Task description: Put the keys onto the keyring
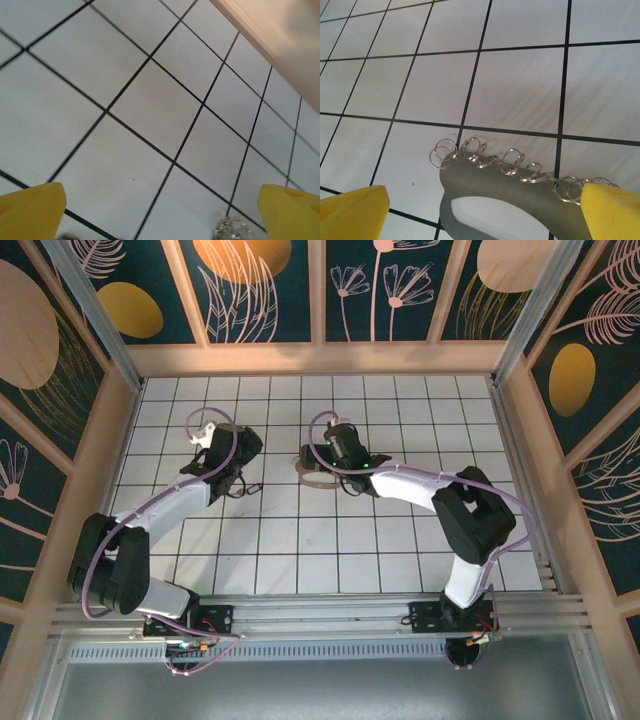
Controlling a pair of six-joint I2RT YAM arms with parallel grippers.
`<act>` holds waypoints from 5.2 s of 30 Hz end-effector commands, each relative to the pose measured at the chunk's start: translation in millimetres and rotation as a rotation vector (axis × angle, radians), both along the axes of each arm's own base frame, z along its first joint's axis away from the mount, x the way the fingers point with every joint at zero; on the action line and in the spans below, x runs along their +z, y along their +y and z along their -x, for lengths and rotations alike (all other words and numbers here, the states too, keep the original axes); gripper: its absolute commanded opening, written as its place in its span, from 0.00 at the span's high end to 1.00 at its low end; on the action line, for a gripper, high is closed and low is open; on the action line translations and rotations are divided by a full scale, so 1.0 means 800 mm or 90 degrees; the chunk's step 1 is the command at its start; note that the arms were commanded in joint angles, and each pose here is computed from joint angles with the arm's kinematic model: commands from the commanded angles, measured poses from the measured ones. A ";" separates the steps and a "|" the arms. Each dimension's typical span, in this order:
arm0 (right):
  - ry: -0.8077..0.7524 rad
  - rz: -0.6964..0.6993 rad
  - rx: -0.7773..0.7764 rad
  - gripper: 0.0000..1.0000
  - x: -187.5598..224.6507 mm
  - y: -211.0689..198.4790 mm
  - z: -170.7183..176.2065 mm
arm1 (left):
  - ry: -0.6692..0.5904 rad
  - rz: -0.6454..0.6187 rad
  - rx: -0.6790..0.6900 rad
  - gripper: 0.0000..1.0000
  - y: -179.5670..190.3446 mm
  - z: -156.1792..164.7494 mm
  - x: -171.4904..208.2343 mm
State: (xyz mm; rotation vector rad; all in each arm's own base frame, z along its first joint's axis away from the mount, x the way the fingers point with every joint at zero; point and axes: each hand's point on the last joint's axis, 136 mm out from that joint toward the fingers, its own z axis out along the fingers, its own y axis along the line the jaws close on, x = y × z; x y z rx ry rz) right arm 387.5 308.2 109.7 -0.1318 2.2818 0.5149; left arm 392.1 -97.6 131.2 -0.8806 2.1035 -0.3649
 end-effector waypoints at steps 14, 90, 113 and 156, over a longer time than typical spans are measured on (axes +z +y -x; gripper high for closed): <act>0.025 -0.096 0.104 0.17 0.000 0.007 0.022 | 0.119 0.306 0.325 0.46 0.003 0.040 -0.058; 0.042 -0.088 0.101 0.17 -0.009 0.016 0.019 | 0.121 0.267 0.092 0.97 -0.023 0.002 -0.052; 0.038 -0.056 0.089 0.17 -0.010 0.011 0.023 | 0.178 0.288 0.118 0.21 -0.017 0.040 -0.085; 0.022 -0.050 0.072 0.17 0.001 -0.024 0.025 | 0.177 0.003 -0.069 0.41 -0.004 0.003 -0.119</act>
